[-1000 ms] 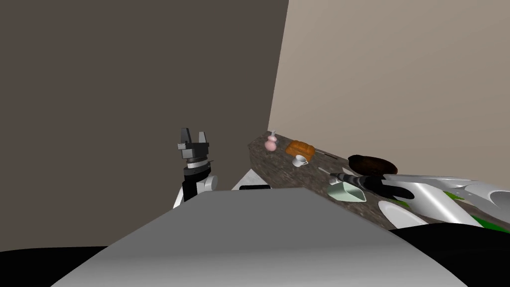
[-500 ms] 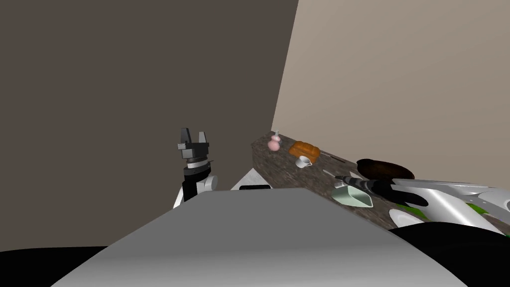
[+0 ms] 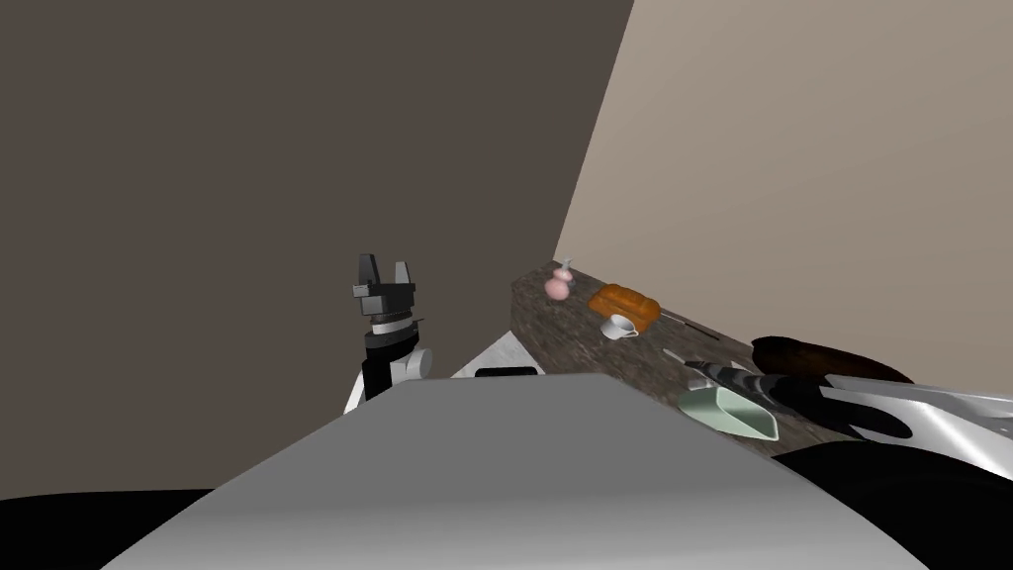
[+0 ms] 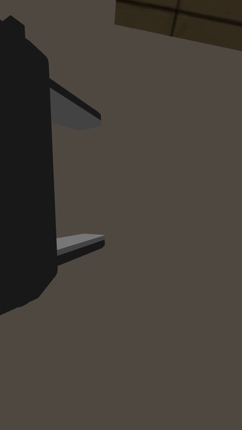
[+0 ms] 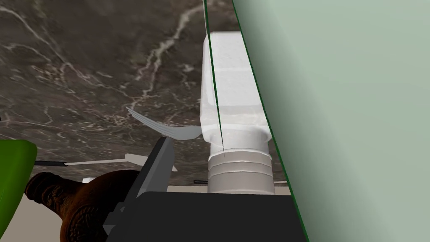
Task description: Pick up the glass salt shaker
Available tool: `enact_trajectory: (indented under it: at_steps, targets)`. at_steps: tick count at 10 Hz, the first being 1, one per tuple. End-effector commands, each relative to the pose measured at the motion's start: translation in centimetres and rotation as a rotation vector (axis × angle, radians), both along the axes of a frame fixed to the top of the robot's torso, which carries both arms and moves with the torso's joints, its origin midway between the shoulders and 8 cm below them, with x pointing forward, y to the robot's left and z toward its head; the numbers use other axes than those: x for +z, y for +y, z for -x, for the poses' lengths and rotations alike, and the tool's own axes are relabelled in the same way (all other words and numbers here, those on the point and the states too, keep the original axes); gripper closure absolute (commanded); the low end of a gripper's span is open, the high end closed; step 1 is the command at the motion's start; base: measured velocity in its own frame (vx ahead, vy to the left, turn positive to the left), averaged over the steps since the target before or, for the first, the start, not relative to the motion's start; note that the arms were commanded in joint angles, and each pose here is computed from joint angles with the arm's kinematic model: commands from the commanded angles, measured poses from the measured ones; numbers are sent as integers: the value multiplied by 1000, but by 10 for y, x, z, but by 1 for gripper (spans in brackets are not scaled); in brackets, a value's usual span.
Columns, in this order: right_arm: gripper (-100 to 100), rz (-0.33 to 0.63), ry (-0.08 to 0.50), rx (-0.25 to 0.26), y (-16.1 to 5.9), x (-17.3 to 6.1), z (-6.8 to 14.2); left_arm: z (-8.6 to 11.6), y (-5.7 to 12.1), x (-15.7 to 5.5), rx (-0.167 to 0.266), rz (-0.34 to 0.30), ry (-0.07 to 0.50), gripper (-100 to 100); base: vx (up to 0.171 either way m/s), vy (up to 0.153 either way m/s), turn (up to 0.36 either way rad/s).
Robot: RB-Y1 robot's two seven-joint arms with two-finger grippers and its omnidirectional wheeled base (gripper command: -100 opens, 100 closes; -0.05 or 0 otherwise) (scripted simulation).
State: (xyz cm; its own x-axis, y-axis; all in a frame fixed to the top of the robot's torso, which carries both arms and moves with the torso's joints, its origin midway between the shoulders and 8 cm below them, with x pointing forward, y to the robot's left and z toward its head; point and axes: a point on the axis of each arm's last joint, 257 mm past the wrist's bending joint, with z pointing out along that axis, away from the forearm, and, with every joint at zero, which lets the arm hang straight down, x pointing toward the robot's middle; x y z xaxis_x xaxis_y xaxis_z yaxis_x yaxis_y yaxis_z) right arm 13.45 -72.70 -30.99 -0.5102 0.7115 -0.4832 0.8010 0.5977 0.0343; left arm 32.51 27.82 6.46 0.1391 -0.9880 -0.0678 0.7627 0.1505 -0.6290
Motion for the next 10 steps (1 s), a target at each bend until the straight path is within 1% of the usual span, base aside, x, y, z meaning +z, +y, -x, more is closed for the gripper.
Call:
enact_trajectory:
  at_steps: [1, 3, 4, 5, 6, 7, 8, 9, 10]
  targets:
    - [-100, 15, -2, -19, -9, 0, 4, 0, 0, 0, 0, 0, 0, 0, -31, 20, -14]
    - [-100, 9, 4, -14, -6, -4, 4, 0, 0, 0, 0, 0, 0, 0, 6, -1, -15]
    - [-100, -22, 4, -64, -9, -14, 27, 0, 0, 0, 0, 0, 0, 0, -53, 32, 329]
    - [-100, 7, 5, -74, -23, -7, 30, 0, 0, 0, 0, 0, 0, 0, -78, 40, 277]
    - [-100, -37, 5, -119, -17, -20, 53, 0, 0, 0, 0, 0, 0, 0, -103, 51, 316]
    - [-100, -30, 5, -121, -22, -18, 54, 0, 0, 0, 0, 0, 0, 0, -76, 47, 270]
    - [-100, -3, 6, -130, -34, -11, 57, 0, 0, 0, 0, 0, 0, 0, -23, 18, 45]
    - [-100, 10, 6, -134, -40, -8, 59, 0, 0, 0, 0, 0, 0, 0, 3, 0, -39]
    - [-100, -23, 7, -182, -38, -17, 84, 0, 0, 0, 0, 0, 0, 0, -49, 36, 355]
